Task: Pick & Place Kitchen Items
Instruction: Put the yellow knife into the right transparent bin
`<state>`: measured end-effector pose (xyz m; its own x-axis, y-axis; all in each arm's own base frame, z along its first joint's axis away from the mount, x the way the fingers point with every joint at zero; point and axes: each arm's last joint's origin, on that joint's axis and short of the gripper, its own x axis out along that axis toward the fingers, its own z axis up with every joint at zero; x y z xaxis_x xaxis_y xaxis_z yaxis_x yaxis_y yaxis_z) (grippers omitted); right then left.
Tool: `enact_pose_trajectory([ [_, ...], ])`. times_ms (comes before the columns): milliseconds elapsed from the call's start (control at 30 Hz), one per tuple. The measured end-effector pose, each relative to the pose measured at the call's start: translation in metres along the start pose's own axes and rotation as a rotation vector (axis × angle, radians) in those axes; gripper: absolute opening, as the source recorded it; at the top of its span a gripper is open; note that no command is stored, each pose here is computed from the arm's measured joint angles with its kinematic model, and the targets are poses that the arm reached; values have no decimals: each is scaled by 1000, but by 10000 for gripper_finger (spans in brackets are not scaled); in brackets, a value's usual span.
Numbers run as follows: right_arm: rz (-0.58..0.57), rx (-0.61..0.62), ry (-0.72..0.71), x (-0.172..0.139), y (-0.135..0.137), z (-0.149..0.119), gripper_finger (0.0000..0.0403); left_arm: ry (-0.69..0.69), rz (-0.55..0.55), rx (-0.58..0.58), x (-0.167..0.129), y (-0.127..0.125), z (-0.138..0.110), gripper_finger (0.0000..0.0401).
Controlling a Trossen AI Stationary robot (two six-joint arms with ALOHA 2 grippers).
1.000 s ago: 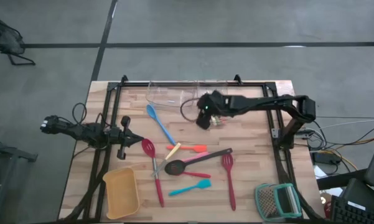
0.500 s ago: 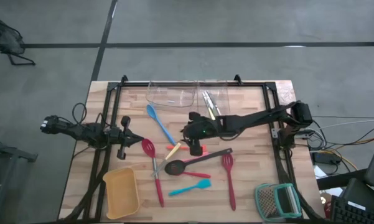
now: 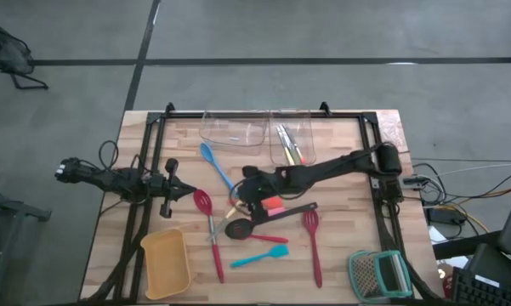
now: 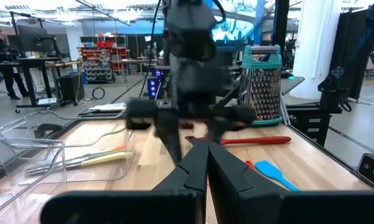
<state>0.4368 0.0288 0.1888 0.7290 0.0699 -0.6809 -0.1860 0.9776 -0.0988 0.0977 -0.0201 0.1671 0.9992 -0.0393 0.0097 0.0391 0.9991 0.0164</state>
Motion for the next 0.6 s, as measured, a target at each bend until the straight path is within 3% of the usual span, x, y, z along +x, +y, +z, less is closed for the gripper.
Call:
enact_pose_trajectory([
  [300, 68, -56, 226, 36, -1, 5, 201, 0, 0, 0, 0, 0, 0, 12],
  [600, 83, -113, 240, 48, -2, 8, 181, 0, 0, 0, 0, 0, 0, 12],
])
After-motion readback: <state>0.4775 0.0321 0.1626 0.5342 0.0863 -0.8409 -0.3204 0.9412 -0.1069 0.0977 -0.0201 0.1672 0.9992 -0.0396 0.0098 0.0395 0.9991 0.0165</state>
